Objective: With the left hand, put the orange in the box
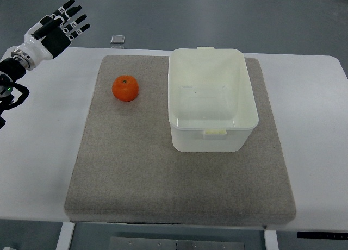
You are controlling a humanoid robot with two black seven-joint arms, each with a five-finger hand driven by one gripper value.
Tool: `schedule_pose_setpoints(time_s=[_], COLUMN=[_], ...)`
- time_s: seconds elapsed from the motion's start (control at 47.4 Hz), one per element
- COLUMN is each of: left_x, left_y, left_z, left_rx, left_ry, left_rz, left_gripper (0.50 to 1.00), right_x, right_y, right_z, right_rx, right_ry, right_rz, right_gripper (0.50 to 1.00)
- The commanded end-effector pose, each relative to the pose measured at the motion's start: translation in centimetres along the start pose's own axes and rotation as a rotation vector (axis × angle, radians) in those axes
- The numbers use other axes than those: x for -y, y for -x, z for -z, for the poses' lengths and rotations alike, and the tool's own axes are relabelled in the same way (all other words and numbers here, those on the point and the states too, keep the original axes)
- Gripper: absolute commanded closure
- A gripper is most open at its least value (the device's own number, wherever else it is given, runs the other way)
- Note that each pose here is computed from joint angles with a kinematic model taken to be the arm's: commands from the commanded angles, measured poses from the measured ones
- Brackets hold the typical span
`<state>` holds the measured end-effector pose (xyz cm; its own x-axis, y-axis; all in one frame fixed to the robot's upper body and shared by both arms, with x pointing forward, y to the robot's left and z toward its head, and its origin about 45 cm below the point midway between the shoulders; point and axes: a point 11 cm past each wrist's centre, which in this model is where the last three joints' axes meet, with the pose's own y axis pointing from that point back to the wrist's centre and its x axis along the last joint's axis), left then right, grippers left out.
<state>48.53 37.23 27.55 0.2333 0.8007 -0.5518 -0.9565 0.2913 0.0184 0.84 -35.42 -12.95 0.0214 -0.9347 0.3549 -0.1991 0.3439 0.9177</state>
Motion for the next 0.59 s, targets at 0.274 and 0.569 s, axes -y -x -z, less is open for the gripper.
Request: schedule_pose_setpoints(time_s=[0.274, 0.569], left_x=[0.2, 0.6], left_y=[0.4, 1.1], left_z=[-0.5, -1.5], left_rx=[0.0, 0.035], left_ry=[0.01, 0.012], left_rz=[0.01, 0.031], left_gripper=[0.506, 0.506], right_x=[0.0, 0.0], right_y=[0.0, 0.0], right_z=[0.0, 0.0], right_rx=[0.0, 0.0], right_ry=[0.0, 0.0], right_rz=[0.0, 0.0], right_gripper=[0.574, 0.574])
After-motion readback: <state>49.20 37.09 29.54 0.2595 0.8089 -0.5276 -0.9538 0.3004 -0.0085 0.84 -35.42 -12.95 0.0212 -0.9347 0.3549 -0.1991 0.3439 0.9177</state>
